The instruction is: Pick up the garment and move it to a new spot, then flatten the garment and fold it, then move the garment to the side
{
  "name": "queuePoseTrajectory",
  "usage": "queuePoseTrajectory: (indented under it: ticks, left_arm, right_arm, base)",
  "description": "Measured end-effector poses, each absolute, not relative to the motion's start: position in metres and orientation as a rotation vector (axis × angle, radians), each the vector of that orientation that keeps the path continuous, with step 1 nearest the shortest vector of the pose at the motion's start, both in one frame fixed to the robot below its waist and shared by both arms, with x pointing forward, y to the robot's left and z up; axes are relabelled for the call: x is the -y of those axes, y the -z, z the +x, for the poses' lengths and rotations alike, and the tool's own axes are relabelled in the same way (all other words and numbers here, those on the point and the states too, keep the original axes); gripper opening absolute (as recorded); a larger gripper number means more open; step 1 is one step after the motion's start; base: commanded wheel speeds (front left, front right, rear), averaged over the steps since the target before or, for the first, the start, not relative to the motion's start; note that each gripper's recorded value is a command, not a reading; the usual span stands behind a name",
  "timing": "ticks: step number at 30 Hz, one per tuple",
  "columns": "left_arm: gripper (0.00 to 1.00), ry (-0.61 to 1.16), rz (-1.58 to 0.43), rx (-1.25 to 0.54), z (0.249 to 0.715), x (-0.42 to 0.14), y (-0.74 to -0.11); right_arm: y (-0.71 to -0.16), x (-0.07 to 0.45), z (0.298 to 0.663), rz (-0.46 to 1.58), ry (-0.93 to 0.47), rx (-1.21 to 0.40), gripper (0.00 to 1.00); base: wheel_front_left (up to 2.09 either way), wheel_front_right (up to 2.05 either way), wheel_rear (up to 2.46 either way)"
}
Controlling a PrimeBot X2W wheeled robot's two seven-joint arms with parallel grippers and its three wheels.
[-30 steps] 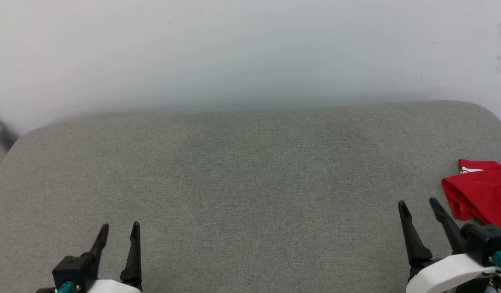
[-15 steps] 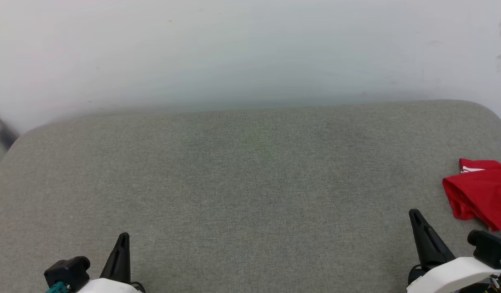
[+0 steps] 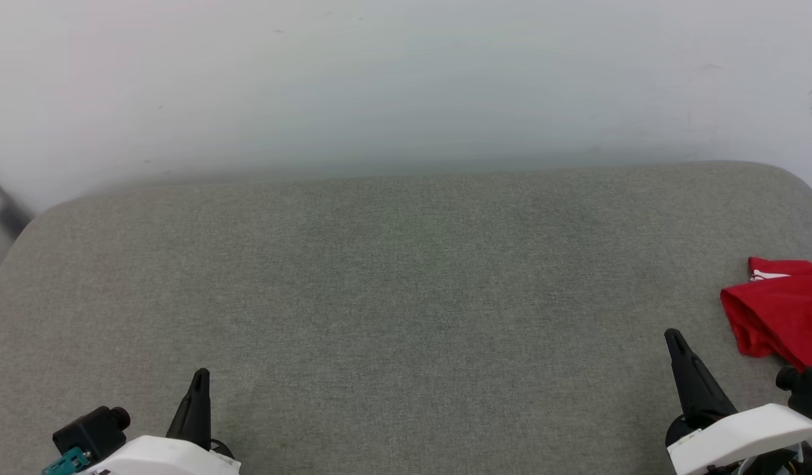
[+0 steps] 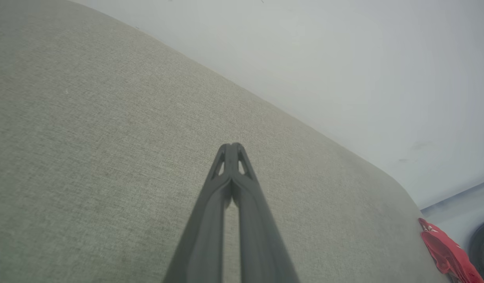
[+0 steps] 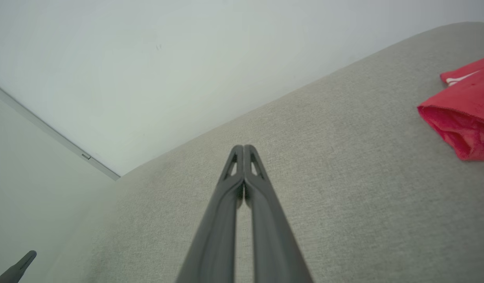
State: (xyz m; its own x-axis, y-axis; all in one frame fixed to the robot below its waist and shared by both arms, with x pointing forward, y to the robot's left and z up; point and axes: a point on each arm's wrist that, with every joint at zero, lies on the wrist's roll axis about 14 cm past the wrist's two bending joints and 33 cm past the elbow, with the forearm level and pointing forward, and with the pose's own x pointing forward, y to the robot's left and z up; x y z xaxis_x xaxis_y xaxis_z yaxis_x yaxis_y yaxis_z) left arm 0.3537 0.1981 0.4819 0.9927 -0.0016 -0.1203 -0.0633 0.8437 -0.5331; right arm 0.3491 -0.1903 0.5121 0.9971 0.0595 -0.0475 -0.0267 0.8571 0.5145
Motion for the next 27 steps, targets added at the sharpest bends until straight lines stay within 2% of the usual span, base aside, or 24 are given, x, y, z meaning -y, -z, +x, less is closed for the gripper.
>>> queuePoseTrajectory:
  ticks: [27]
  left_arm:
    - [0.00, -0.048, -0.935, -0.115, 0.366, -0.198, -0.485]
  right_arm:
    - [-0.510, 0.194, 0.363, 0.914, -0.030, -0.049, 0.00]
  base:
    - [0.00, 0.00, 0.00]
